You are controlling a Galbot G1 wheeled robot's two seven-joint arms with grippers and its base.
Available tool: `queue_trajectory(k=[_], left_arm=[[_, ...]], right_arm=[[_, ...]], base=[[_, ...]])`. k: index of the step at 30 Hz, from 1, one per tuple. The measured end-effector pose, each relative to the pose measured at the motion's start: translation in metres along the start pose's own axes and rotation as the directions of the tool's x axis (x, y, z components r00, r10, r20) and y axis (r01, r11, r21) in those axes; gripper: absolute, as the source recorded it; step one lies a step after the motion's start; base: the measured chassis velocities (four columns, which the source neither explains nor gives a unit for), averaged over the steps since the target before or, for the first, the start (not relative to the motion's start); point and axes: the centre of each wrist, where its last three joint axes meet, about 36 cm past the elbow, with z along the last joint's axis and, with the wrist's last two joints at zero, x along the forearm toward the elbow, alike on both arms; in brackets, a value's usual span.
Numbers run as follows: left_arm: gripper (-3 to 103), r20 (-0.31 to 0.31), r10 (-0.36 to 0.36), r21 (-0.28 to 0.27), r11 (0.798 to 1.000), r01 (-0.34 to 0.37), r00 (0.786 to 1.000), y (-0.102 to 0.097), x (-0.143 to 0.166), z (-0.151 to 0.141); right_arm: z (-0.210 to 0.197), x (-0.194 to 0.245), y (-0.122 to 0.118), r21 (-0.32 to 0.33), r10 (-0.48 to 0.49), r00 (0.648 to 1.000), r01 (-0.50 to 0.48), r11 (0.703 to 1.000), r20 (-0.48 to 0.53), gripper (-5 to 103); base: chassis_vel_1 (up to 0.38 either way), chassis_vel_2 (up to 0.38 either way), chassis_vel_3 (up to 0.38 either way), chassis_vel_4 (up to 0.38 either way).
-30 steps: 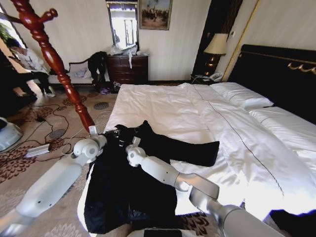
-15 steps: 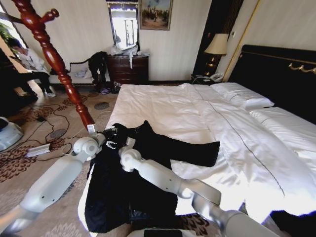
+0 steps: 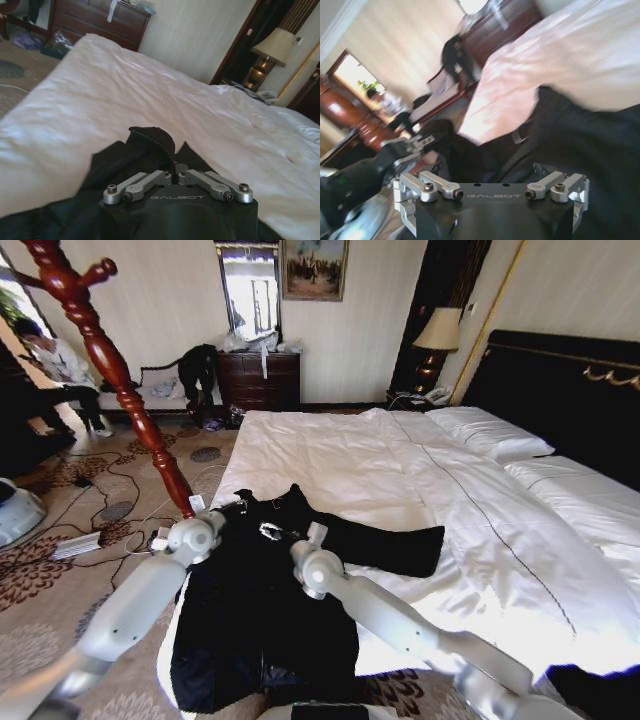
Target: Pick up the clothes from the bed and hang them on the clothes hanger.
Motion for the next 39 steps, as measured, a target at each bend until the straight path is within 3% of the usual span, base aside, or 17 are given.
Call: queue_trajectory(k=[4,8,10,12,13,14,18,24,26,32,35,39], left_arm=[[1,-0.018,0.036,0.047,0.998,-0.035,0.999,-0.014,-0.013,0.006],[1,-0.019,0.039,0.051,0.998,-0.038,0.999,-0.014,-0.014,0.006],[1,-0.009,0.053,0.094,0.994,-0.052,0.999,-0.014,-0.013,0.0],[1,0.011,0.077,0.148,0.986,-0.078,0.997,-0.018,-0.014,-0.007],[1,0.026,0.098,0.187,0.977,-0.101,0.995,-0.022,-0.015,-0.012],[1,0.026,0.098,0.187,0.977,-0.101,0.995,-0.022,-0.015,-0.012],[1,0.042,0.126,0.279,0.951,-0.132,0.991,-0.029,-0.026,-0.011],[1,0.018,0.111,0.294,0.949,-0.111,0.994,-0.035,-0.046,0.006],[1,0.007,0.11,0.315,0.943,-0.107,0.994,-0.05,-0.067,0.014],[1,-0.017,0.129,0.336,0.935,-0.116,0.991,-0.081,-0.092,0.021],[1,-0.061,0.137,0.3,0.947,-0.113,0.989,-0.1,-0.097,0.038],[1,-0.106,0.106,0.25,0.965,-0.076,0.989,-0.093,-0.092,0.064]], right_arm=[[-0.007,0.019,-0.035,0.012,0.08,0.996,-0.081,0.997,0.031,100],[-0.003,0.025,-0.045,0.005,0.101,0.995,-0.101,0.995,0.01,100],[0.004,0.03,-0.047,-0.068,0.101,0.994,-0.104,0.992,-0.044,100],[0.011,0.03,-0.042,-0.1,0.091,0.994,-0.097,0.99,-0.059,100],[0.016,0.031,-0.039,-0.106,0.086,0.994,-0.092,0.99,-0.062,100],[0.016,0.031,-0.039,-0.106,0.086,0.994,-0.092,0.99,-0.062,100],[0.029,0.036,-0.044,-0.093,0.108,0.993,-0.112,0.989,-0.042,100],[0.027,0.051,-0.063,-0.069,0.143,0.99,-0.144,0.987,-0.01,100],[0.013,0.063,-0.079,-0.057,0.165,0.986,-0.163,0.985,0.033,100],[-0.01,0.07,-0.092,-0.063,0.186,0.978,-0.18,0.982,0.093,100],[-0.024,0.068,-0.095,-0.074,0.196,0.973,-0.188,0.979,0.123,100],[-0.034,0.06,-0.097,-0.072,0.202,0.969,-0.193,0.978,0.145,100]], base=[[0.0,0.0,0.0,0.0],[0.0,0.0,0.0,0.0],[0.0,0.0,0.0,0.0],[0.0,0.0,0.0,0.0],[0.0,0.0,0.0,0.0],[0.0,0.0,0.0,0.0],[0.0,0.0,0.0,0.0],[0.0,0.0,0.0,0.0],[0.0,0.0,0.0,0.0],[0.0,0.0,0.0,0.0],[0.0,0.0,0.0,0.0],[0.0,0.0,0.0,0.0]])
